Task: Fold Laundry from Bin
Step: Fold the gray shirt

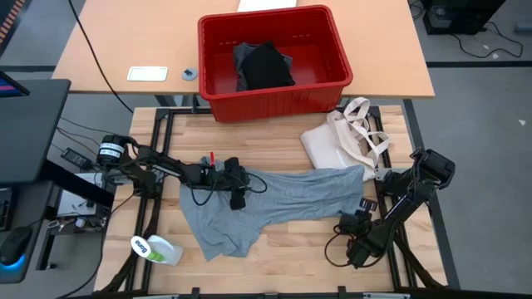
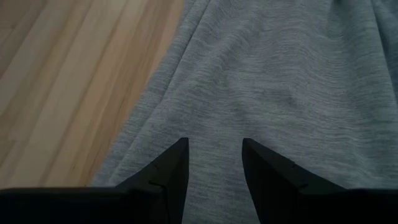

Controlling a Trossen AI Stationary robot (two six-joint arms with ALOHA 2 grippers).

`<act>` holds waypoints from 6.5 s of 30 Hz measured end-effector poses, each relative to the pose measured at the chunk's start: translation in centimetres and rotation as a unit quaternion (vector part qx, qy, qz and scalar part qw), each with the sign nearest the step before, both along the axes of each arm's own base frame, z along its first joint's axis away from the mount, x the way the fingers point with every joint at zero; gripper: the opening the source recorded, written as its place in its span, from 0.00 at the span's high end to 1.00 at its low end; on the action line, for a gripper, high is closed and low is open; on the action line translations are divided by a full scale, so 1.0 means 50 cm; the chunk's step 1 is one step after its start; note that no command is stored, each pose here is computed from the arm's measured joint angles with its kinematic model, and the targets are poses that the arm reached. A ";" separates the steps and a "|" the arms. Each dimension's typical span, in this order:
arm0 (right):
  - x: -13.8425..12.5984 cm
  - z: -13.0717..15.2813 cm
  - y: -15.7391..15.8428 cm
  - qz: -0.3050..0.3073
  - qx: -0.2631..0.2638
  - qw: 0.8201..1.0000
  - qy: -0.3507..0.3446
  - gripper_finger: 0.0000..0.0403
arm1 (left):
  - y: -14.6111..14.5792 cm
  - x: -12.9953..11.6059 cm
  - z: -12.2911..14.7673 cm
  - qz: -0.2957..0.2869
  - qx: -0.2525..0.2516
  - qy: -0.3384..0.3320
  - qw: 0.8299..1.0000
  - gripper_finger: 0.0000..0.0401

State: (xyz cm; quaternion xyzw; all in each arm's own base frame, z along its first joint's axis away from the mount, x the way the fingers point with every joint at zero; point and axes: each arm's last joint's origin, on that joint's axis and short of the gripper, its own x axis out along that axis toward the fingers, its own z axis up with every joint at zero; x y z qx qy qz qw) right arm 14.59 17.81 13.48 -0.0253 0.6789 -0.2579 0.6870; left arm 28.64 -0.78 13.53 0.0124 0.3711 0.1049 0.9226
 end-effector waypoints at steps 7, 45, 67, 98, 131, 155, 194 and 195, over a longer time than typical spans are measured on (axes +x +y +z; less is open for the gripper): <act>-0.009 -0.016 -0.010 -0.011 0.003 1.000 -0.003 0.76 | 0.000 0.000 0.000 -0.001 0.001 0.000 1.000 0.62; -0.025 0.076 0.029 -0.077 0.073 0.969 0.222 0.70 | 0.003 -0.031 -0.025 0.055 -0.026 0.091 0.994 0.62; 0.145 0.171 0.063 0.094 0.022 0.977 -0.190 0.64 | -0.124 -0.045 0.146 -0.137 0.139 -0.187 0.963 0.62; 0.146 0.073 -0.281 0.207 -0.091 0.793 -0.566 0.77 | 0.019 -0.126 0.186 0.263 -0.107 0.199 0.938 0.62; 0.155 0.062 -0.394 0.267 -0.082 0.799 -0.532 0.78 | 0.139 -0.099 0.106 0.356 -0.093 0.257 0.894 0.82; 0.152 0.055 -0.409 0.307 -0.057 0.798 -0.515 0.78 | 0.179 -0.152 0.219 0.353 0.017 0.380 0.855 0.97; 0.146 0.054 -0.448 0.297 -0.087 0.808 -0.501 0.78 | 0.292 -0.168 0.228 0.406 0.121 0.343 0.838 0.32; 0.145 0.054 -0.449 0.296 -0.087 0.808 -0.501 0.78 | 0.288 -0.161 0.246 0.403 0.123 0.334 0.843 0.31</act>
